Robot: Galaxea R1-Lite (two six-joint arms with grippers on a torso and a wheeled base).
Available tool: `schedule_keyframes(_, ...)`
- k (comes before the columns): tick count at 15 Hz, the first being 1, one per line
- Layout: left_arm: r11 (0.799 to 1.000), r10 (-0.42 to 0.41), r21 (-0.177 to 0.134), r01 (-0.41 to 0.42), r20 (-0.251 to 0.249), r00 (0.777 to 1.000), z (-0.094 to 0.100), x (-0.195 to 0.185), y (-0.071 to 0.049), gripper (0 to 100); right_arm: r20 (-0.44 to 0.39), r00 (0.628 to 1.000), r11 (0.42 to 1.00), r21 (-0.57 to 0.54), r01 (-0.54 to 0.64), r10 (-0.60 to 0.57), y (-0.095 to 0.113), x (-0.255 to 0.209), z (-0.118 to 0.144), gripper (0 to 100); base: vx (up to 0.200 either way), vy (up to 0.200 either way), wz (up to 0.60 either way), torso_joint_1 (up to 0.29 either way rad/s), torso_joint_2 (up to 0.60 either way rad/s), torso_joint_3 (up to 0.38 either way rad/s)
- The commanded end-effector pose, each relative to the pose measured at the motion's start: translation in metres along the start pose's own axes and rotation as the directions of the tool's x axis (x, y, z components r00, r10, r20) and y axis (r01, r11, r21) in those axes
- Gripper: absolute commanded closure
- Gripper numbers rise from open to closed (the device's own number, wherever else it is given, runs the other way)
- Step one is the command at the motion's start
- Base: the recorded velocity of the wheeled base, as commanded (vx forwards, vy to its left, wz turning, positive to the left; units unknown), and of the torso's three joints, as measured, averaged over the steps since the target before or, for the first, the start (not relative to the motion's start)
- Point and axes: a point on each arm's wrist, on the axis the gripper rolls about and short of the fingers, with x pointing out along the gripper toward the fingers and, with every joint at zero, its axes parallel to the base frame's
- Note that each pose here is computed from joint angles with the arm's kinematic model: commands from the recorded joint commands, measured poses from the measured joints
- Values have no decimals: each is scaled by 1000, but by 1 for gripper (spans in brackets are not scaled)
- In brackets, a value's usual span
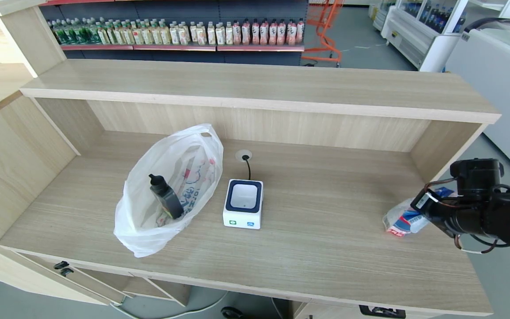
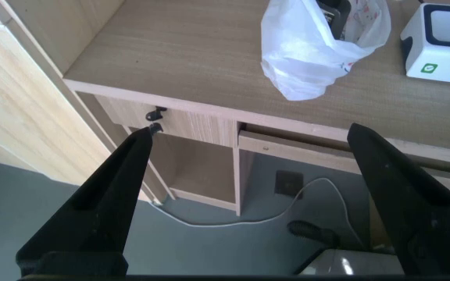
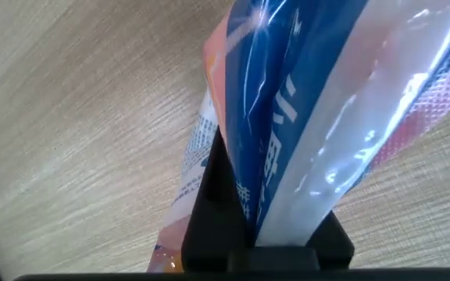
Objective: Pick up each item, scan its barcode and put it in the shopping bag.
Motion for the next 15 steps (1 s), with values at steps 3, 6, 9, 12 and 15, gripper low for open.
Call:
schedule_keyframes(3, 1000, 1, 0, -1, 0, 1000, 0, 0, 0, 0, 19, 1000, 992, -128, -15, 18, 6, -2, 0, 100, 0, 0, 0, 0, 0, 0)
schedule_keyframes(6, 1000, 1, 0, -1, 0, 1000, 0, 0, 0, 0, 33, 980, 964, -190, -188, 198, 24, -30, 20, 100, 0, 0, 0, 0, 0, 0)
schedule_keyframes(9, 1000, 1, 0, -1, 0, 1000, 0, 0, 0, 0, -40, 880, 852, -234, -469, 474, 41, -68, 41, 100, 0, 0, 0, 0, 0, 0)
schedule_keyframes(12, 1000, 1, 0, -1, 0, 1000, 0, 0, 0, 0, -234, 600, 557, -229, -798, 765, 50, -115, 47, 100, 0, 0, 0, 0, 0, 0)
schedule_keyframes(15, 1000, 1, 0, -1, 0, 1000, 0, 0, 0, 0, -434, 285, 246, -146, -958, 854, 57, -159, 39, 100, 0, 0, 0, 0, 0, 0)
